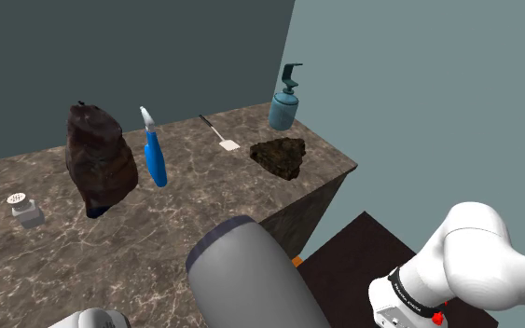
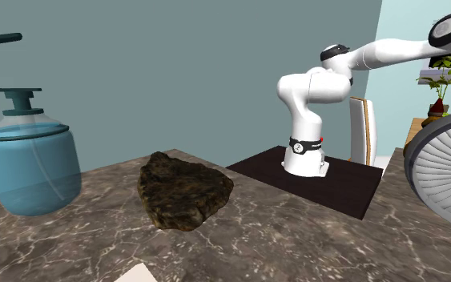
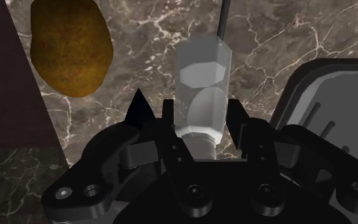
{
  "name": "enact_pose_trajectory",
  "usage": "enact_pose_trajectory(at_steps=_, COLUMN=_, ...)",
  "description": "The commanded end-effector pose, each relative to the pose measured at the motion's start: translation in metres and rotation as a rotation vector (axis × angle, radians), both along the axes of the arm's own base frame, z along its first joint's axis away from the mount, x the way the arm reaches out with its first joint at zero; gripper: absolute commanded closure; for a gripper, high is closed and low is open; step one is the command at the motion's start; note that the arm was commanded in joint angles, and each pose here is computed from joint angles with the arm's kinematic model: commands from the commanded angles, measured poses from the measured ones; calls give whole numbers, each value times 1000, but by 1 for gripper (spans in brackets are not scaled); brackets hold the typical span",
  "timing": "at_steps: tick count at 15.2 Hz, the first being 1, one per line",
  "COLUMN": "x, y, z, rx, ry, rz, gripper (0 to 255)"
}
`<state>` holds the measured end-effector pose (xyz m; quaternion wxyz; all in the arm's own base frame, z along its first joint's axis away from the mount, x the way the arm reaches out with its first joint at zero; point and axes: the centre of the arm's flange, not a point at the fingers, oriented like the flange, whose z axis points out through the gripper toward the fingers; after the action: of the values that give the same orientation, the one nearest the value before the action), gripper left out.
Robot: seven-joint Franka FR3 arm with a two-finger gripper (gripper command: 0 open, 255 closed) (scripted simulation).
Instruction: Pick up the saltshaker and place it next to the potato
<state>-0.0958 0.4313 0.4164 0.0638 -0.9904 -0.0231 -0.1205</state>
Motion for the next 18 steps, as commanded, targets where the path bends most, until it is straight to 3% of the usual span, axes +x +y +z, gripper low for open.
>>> enact_pose_trajectory(at_steps=1, x=1, y=0, z=-11, rx=1, ry=0, rz=0, gripper=255)
enact_pose_trajectory(at_steps=12, x=1, y=0, z=-69, rx=1, ry=0, rz=0, gripper=255)
enact_pose_trajectory(at_steps=18, x=1, y=0, z=-70, rx=1, ry=0, rz=0, gripper=255)
